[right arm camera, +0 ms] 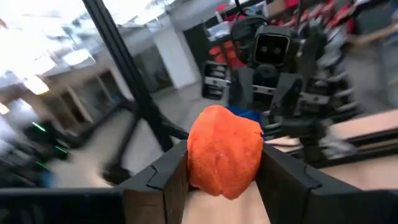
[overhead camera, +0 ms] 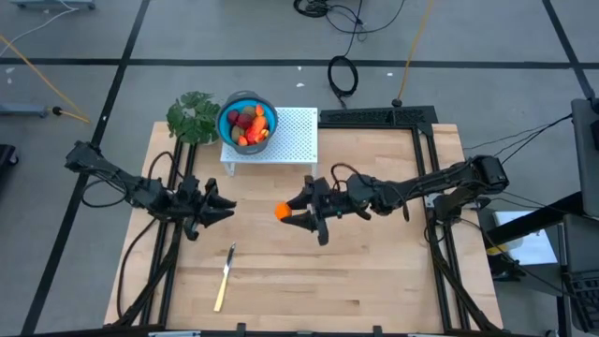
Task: Pick & Place Fruit
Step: Put the tangerine into the blue strainer bowl on the shelf
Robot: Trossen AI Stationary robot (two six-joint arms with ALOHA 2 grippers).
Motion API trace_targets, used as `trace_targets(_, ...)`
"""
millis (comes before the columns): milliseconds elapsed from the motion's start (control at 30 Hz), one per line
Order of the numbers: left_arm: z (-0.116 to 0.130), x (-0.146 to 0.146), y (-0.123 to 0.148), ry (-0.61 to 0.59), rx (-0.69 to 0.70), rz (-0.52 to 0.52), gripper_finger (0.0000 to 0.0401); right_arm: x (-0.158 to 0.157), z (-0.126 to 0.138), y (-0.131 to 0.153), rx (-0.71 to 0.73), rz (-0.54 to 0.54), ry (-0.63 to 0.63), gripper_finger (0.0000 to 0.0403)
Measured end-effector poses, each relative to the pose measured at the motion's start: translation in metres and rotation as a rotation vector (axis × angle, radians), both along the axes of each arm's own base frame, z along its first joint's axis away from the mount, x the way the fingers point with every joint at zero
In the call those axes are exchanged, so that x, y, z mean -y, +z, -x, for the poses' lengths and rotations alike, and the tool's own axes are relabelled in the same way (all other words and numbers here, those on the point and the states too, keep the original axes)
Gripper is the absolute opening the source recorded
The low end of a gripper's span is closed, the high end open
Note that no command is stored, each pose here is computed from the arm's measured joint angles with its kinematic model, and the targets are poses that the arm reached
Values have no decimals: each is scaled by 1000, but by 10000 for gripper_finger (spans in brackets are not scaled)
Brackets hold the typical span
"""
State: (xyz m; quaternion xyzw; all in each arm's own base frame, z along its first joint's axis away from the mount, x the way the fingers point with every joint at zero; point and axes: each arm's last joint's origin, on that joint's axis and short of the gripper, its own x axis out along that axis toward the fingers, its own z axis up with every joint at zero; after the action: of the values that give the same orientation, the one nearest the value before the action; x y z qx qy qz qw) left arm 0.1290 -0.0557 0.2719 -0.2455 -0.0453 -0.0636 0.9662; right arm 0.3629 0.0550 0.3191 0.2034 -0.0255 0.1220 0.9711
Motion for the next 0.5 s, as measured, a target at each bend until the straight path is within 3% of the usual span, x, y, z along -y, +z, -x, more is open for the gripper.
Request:
trace_targets(267,-18,6,-1,60,32,1,226,-10,1,-8,-12,458,-196,157)
trace_targets(500,-35,8,0,134,102,-101,267,-12,4,-19,-170,849,-411,157)
